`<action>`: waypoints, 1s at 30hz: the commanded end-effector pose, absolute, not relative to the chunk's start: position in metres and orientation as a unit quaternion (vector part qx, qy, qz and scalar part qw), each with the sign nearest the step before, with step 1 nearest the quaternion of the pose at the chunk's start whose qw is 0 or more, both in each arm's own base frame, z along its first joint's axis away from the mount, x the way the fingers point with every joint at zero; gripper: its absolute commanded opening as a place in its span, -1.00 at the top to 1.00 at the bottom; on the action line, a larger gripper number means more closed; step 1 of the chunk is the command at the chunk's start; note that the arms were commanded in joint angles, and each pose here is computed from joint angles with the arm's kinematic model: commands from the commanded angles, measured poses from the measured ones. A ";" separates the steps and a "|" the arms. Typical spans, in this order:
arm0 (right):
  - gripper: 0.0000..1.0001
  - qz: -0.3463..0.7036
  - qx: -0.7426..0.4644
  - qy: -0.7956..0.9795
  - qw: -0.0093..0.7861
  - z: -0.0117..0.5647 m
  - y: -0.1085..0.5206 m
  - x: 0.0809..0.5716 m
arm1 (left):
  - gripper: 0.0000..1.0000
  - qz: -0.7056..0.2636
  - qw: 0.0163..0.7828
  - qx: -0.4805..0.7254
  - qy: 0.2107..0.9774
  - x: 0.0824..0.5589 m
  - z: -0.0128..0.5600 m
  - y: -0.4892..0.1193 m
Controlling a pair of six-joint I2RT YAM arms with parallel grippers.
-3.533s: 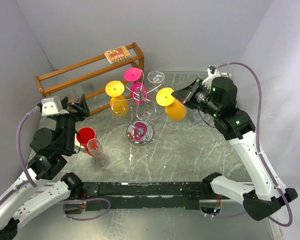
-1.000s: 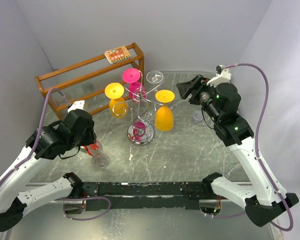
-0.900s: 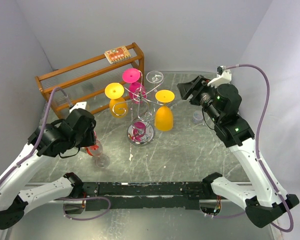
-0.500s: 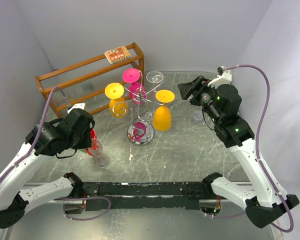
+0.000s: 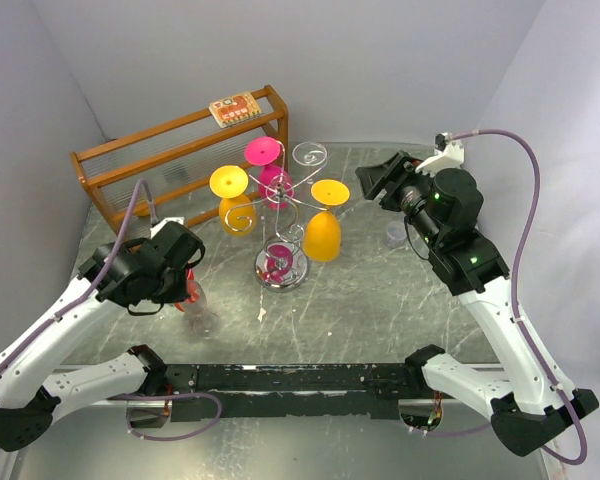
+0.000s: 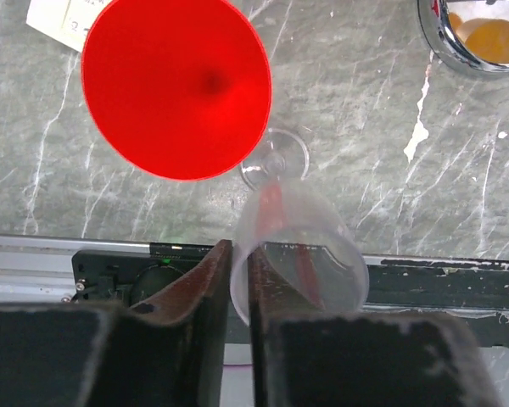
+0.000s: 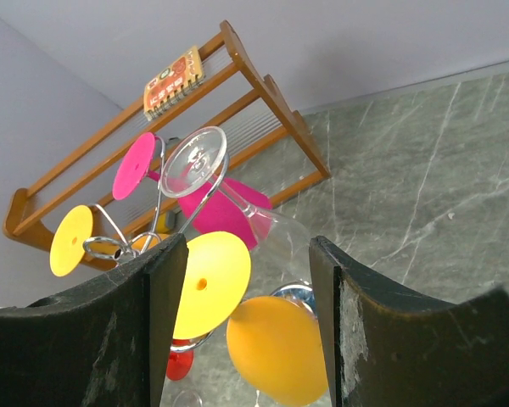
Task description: Place the wine glass upside down on the wine glass rack
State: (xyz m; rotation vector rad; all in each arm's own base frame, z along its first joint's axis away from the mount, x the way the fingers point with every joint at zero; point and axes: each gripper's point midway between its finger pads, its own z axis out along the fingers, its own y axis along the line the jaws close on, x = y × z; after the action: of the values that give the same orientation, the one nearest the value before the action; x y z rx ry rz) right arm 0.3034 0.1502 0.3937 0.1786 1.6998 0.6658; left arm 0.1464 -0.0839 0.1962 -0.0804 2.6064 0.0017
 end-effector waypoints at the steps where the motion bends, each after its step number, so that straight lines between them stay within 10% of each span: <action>1: -0.18 0.285 0.081 0.729 0.616 0.398 0.146 0.303 | 0.64 -0.015 0.265 -0.018 0.964 0.149 0.194 -0.093; 15: -0.17 0.283 0.095 0.727 0.618 0.398 0.141 0.300 | 0.86 -0.188 0.295 0.091 0.932 0.146 0.230 -0.150; 30: -0.16 0.380 0.079 0.624 0.678 0.458 0.140 0.260 | 0.86 -0.462 0.458 0.264 0.712 0.137 0.381 -0.237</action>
State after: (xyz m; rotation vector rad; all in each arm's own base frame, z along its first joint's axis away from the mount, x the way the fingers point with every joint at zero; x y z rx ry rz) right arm 0.2775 0.1386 0.4160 0.2227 1.5690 0.7493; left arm 0.1455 -0.2077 0.2956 0.4944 2.1362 -0.9195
